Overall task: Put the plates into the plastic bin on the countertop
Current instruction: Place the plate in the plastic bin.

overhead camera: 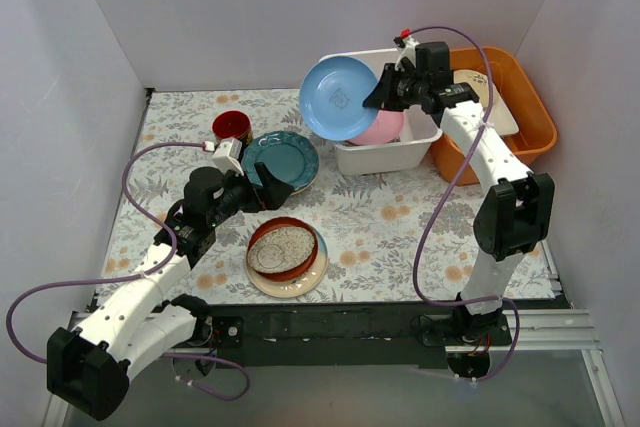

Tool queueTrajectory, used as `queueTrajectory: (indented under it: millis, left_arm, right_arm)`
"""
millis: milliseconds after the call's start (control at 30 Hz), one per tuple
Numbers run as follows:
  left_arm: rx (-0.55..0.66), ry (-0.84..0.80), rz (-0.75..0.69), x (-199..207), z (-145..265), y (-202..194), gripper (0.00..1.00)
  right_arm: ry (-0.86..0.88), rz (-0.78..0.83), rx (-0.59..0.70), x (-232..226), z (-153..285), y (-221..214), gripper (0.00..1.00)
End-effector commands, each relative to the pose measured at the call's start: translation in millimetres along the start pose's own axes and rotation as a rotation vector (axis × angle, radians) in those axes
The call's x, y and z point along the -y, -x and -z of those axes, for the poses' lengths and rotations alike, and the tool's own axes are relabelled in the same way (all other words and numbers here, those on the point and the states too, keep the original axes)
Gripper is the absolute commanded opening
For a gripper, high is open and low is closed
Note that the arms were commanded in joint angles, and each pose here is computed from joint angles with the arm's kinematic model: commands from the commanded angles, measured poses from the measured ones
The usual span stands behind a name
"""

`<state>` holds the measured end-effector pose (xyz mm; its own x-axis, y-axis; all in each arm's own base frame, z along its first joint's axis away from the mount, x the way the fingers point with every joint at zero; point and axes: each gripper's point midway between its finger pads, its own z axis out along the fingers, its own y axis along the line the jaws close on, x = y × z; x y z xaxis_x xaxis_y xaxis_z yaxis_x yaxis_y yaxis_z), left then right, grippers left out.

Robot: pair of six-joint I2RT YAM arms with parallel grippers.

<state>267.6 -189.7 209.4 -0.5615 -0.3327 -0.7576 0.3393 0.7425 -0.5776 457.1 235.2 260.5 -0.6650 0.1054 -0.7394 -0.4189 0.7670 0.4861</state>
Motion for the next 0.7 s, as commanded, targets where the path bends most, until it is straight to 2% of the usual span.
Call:
queueTrajectory:
  millis: [0,233,667]
  left_arm:
    - [0.015,-0.039,-0.029,8.0,1.6,4.4,0.98]
    - [0.003,-0.04,-0.023,7.0,-0.4,0.6,0.98]
    - [-0.015,-0.029,-0.015,4.3,-1.0,-3.4,0.98]
  right_arm:
    - [0.031,-0.006,0.094,3.0,7.2,40.8,0.01]
    - [0.011,-0.038,0.123,23.1,10.9,55.8,0.01]
    - [-0.052,-0.066,0.128,55.6,-1.4,55.5,0.01]
